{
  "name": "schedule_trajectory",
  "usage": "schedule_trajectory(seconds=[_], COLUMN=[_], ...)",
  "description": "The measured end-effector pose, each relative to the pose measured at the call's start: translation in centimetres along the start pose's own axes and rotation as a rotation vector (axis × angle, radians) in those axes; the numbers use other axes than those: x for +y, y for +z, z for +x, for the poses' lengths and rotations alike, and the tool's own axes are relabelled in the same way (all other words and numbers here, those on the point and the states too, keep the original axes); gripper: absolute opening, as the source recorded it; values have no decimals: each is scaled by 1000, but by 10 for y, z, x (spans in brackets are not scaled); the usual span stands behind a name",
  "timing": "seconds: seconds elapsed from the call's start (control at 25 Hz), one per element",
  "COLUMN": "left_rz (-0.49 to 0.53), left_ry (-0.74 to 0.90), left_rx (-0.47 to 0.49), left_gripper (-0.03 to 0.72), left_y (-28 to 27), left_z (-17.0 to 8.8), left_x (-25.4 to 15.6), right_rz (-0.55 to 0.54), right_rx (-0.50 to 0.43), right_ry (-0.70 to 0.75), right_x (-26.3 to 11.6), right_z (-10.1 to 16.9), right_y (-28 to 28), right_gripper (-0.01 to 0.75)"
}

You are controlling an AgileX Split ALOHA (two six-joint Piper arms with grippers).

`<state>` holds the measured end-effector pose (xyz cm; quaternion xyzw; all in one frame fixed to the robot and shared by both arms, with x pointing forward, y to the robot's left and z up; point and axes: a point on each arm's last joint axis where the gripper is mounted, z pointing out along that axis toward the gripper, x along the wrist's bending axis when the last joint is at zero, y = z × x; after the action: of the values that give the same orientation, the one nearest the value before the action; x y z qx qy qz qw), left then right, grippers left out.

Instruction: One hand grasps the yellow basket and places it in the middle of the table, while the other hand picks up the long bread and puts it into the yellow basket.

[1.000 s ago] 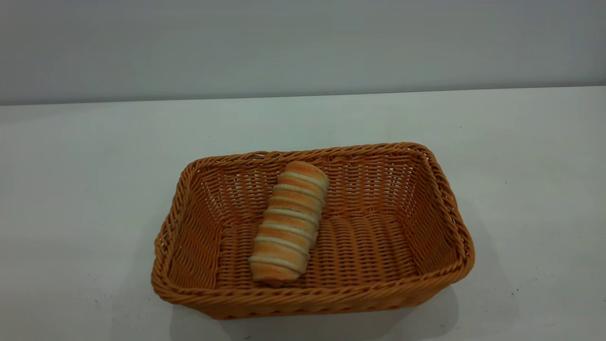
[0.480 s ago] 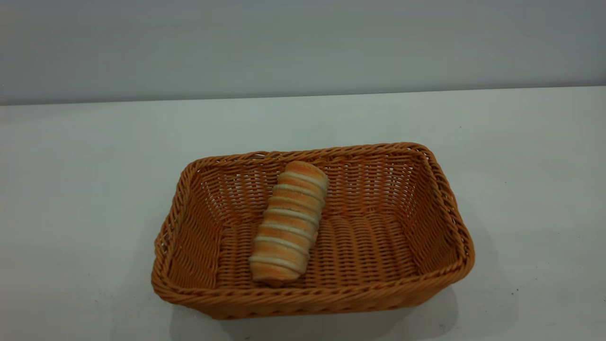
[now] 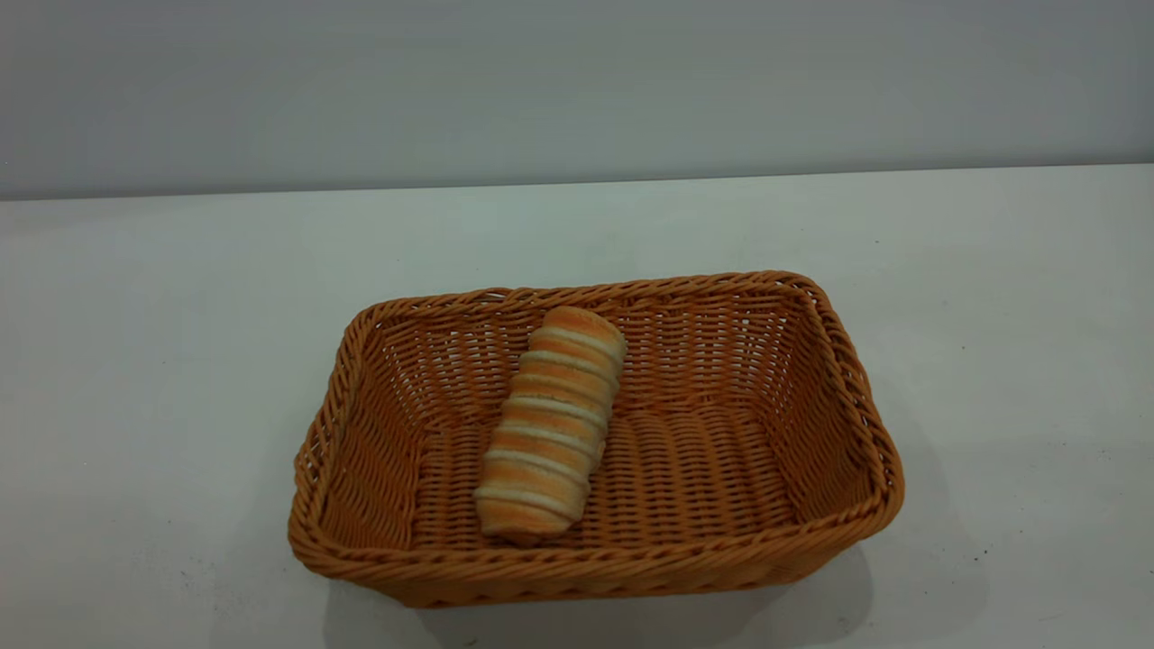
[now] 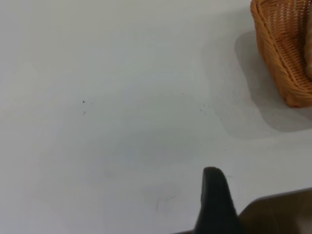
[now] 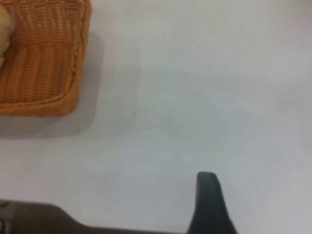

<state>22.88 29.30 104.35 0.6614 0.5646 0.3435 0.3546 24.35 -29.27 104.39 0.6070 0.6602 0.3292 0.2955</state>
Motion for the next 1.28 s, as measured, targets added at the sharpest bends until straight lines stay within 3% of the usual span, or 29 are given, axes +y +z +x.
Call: schedule_trajectory(seconds=[1.28], left_rz=[0], left_ry=[-2], left_rx=[0], left_gripper=[554], left_y=[0], left_z=[0], left_x=[0], right_rz=[0], right_rx=[13], right_ry=[-10], right_x=[0], right_z=[0], right_y=[0], right_gripper=[509])
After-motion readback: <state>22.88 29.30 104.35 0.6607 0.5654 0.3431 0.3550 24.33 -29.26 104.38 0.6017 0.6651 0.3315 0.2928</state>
